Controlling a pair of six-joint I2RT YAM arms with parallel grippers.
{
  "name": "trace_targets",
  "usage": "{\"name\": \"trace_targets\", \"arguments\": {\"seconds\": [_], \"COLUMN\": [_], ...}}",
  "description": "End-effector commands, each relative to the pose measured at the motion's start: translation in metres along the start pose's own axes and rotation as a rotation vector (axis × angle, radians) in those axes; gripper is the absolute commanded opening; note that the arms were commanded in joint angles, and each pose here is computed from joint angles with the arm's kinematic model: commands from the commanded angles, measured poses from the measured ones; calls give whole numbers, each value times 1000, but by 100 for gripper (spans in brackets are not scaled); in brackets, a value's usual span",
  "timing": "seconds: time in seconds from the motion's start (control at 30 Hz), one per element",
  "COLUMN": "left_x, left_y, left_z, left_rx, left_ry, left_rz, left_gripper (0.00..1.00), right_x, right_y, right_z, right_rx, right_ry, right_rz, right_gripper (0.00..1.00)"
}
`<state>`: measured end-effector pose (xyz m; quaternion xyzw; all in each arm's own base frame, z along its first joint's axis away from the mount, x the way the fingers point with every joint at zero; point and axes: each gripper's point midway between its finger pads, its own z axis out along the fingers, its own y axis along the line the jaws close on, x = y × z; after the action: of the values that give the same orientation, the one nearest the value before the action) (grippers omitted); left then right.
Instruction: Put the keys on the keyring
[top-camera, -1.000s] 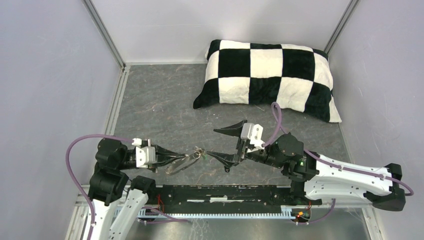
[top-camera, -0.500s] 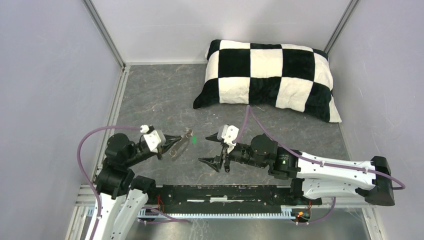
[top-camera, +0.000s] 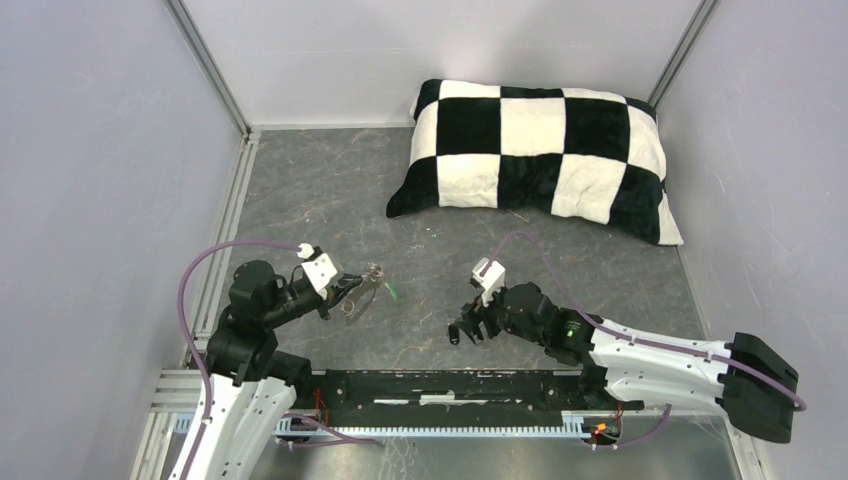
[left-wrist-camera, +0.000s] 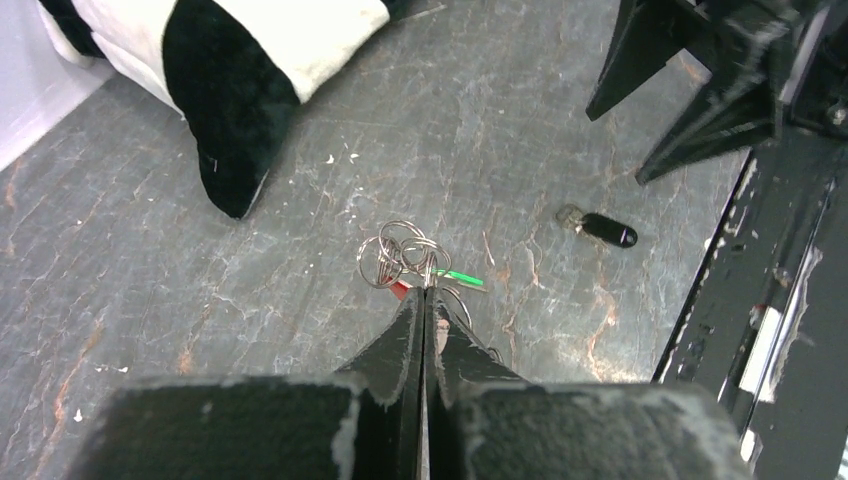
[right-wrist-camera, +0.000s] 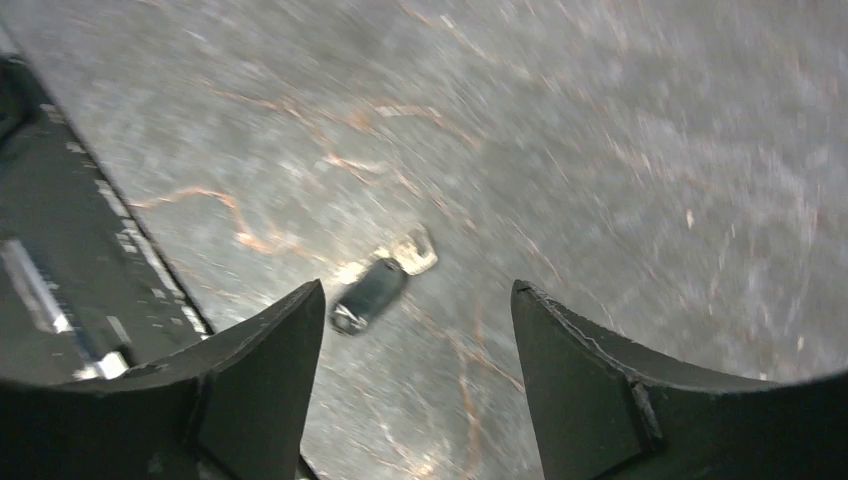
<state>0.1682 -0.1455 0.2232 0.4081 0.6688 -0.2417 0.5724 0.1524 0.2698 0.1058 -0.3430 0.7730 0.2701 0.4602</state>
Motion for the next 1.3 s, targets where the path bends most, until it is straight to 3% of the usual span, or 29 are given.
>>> {"name": "trace_targets", "arguments": {"seconds": [0.0,0.2,0.43,0.73,1.0,1.27], "left_x": [1,9,17,21,20,18], "left_y": [-3,-6,-5,-1,-2,-1], "left_z": [2,4,6,8,8,5], "left_rx": [45,69,69,63,66,56], "left_ry": [-8,6,27,51,48,43], "left_rz": [94,114,124,114,112,122], "left_gripper": [2,2,2,2,2,2], "right_x": [2,18,33,26,35,39], "right_y": [5,5,2,10,6,15], "right_z": [3,15,33,41,47,55], "right_rx": [-114,-136,-104,-45,59,46], "right_ry": [-50,24,92,48,95,117], "right_rz": [124,31,64,19,-39,-59], "right_gripper": [71,66,70,58,50,42]}}
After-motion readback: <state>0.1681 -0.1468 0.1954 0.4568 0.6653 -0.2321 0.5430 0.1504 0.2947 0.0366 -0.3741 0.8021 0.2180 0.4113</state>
